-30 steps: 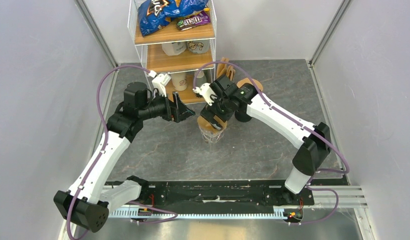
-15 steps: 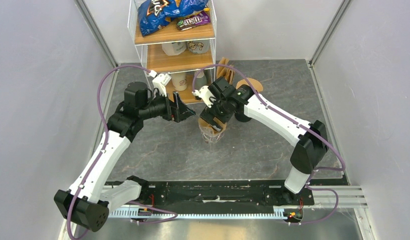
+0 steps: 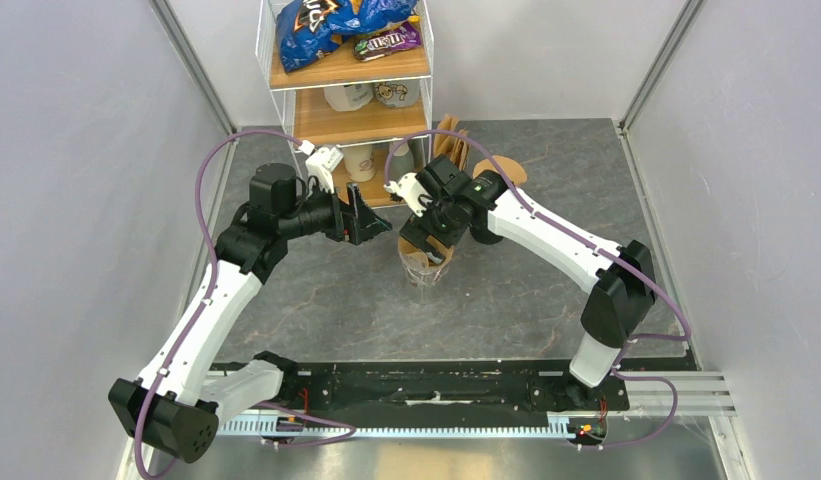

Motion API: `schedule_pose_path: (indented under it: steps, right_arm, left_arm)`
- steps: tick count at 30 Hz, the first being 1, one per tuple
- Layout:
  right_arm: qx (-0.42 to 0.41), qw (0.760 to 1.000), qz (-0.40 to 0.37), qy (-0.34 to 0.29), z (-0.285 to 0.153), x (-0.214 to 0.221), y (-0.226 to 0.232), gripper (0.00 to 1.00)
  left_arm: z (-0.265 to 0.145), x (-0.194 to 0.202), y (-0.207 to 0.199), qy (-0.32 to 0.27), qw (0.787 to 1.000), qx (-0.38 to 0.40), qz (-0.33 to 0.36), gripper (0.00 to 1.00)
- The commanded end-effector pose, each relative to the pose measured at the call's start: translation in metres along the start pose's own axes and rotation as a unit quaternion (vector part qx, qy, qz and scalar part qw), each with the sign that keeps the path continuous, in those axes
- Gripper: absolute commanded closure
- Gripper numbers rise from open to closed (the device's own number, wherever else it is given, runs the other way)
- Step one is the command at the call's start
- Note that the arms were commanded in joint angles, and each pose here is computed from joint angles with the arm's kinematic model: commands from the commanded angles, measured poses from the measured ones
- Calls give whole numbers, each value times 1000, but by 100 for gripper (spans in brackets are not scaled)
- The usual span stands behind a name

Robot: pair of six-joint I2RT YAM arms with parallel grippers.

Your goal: Place the coffee filter in the dripper

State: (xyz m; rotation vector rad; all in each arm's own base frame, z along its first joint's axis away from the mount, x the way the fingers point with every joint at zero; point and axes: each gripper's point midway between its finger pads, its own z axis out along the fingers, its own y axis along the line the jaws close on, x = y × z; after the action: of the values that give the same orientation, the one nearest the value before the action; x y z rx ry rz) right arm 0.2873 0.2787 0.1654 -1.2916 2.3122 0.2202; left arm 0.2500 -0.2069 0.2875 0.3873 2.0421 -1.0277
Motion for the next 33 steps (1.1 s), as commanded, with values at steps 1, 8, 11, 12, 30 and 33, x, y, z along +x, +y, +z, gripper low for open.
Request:
schedule_pose_path:
  steps: [1, 8, 11, 12, 30, 33]
  right_arm:
    - [7, 1000, -8, -12, -8, -9, -3, 3]
    - [2, 999, 1, -32, -26, -21, -1, 3]
    - [4, 999, 3, -37, -31, -23, -1, 3]
    - [4, 999, 2, -38, -33, -24, -1, 3]
    - [19, 995, 10, -97, -81, -53, -7, 3]
    - [21, 993, 9, -116, -96, -57, -7, 3]
  left_arm:
    - [-3, -9, -8, -11, 1000, 20, 16, 8]
    - [-4, -9, -11, -13, 999, 24, 19, 7]
    - [-4, -9, -11, -13, 999, 25, 19, 7]
    - [-4, -10, -11, -13, 999, 26, 19, 7]
    - [-4, -6, -9, -4, 1000, 22, 21, 5]
    - [-9, -7, -10, -2, 999, 16, 30, 5]
